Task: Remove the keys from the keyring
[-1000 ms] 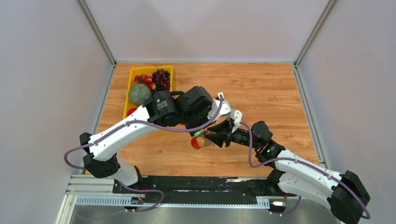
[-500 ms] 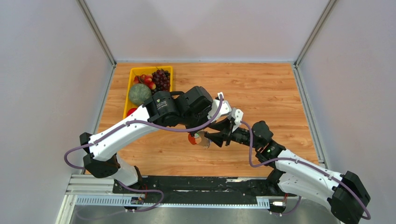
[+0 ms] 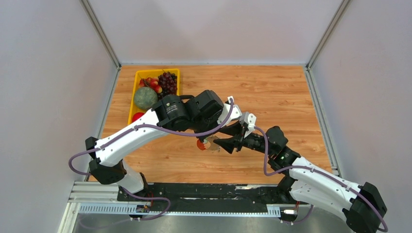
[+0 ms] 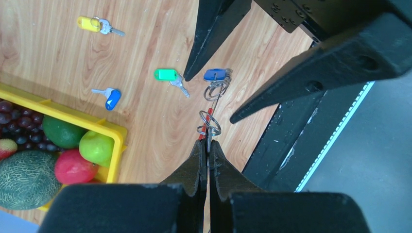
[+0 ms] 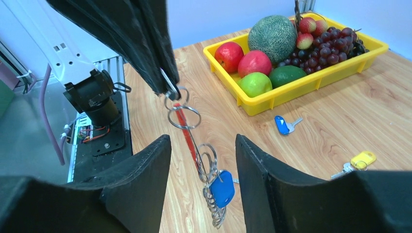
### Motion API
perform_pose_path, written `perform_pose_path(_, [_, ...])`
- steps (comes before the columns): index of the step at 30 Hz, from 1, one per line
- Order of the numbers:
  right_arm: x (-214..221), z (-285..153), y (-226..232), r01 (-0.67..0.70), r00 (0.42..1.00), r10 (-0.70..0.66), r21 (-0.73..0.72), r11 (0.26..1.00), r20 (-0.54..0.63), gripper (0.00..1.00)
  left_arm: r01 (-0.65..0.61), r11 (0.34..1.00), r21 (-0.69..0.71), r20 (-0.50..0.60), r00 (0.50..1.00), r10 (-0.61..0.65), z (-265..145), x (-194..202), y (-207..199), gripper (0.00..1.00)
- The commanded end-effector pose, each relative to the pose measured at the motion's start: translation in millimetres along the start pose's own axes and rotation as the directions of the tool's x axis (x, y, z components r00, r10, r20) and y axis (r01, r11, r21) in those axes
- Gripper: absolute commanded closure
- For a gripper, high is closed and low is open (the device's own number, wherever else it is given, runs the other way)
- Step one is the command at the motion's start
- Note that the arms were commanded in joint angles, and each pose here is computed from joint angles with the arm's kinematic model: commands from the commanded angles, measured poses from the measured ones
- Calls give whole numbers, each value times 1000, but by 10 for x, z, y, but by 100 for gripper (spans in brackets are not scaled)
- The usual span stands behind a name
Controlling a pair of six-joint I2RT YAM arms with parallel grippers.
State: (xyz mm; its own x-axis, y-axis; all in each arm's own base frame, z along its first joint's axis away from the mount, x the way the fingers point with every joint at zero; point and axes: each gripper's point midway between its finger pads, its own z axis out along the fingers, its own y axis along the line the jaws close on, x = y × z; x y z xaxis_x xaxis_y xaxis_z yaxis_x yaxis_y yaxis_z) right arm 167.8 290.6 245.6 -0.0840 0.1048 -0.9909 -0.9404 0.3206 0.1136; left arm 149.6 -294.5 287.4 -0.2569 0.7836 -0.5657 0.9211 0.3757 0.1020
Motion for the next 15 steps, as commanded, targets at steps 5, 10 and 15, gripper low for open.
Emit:
perform_pose_path(5, [-355, -32, 177, 58, 995, -53, -61, 996, 80, 45, 28, 999, -22, 6, 1000, -28, 1, -68, 17, 100])
perform_pose_path(10, [-367, -61, 221, 75, 995, -70, -79, 994, 75, 48, 45, 998, -43, -8, 999, -45, 28, -68, 46, 100])
perform_pose_path(15, [-328, -87, 258, 77, 995, -70, -97, 992, 64, 51, 60, 997, -41, -10, 998, -61, 45, -93, 38, 100])
